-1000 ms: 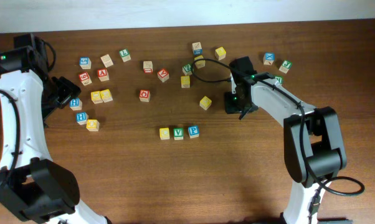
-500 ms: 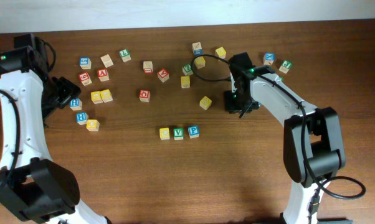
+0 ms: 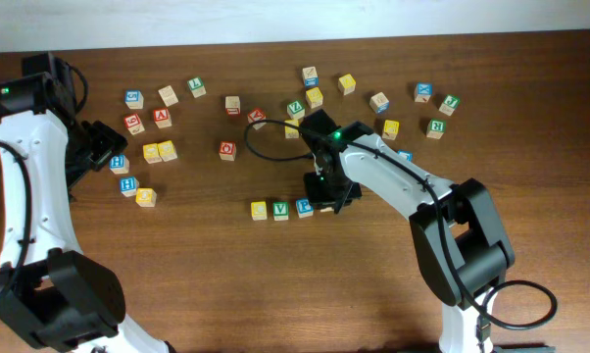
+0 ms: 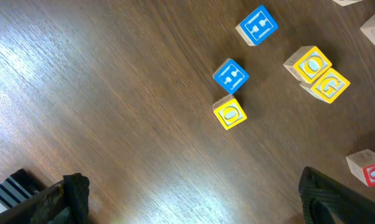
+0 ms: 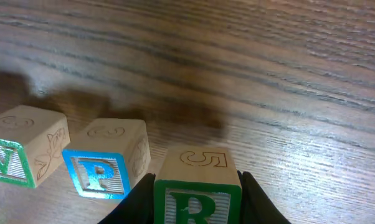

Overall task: Spell out CVPR
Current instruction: 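Grasp the green R block with the right gripper and lift, then place the R block right of the P block and release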

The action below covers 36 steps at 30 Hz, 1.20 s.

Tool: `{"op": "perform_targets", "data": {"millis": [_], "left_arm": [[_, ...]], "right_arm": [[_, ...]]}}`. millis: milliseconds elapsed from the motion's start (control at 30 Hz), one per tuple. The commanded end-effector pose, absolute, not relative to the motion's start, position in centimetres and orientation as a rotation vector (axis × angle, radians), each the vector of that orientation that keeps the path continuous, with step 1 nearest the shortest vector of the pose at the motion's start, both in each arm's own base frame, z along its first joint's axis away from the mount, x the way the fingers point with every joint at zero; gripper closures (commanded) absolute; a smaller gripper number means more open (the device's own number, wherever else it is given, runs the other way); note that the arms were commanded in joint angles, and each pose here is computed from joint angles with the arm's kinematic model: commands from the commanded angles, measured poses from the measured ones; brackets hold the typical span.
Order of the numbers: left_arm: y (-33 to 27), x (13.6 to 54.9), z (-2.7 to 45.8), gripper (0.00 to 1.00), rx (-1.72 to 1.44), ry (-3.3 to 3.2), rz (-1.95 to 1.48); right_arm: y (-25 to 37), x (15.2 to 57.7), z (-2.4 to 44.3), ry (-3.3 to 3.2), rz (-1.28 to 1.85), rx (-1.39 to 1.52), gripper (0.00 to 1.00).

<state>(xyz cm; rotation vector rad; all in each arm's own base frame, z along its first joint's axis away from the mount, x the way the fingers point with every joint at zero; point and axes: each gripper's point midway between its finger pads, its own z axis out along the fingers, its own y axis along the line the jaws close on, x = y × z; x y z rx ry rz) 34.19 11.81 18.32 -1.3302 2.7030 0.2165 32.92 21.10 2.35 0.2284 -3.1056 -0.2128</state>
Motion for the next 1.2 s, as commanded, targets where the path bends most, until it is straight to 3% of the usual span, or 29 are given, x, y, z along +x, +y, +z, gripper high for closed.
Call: {"op": "perform_targets", "data": {"millis": [0,367,500,1100,1167], "left_arm": [[12.0,34.1,18.4,0.01,-1.352,2.688,0.221],[12.0,34.1,18.4,0.01,-1.351,2.689,0.222],[12.0,34.2,18.4,0.01,-1.351,2.689,0.221],[12.0,34.1,18.4,0.01,-1.352,2.688,0.221],[12.0,34.1,18.4,0.01,-1.352,2.689,0.222]], "right_arm": [[20.6,32.3,1.5,-3.089,-0.175,0.212,0.74],[20.1,31.5,0.0,-3.084,-0.154,0.140,0.70],[20.4,31.8,0.1,-3.096,-0.171,0.097,0.74],[21.7,31.6,0.3,-3.066,-0.284,0.055,0.72],[21.7,31.6,0.3,-3.067,-0.284,0.056,0.68]]}}
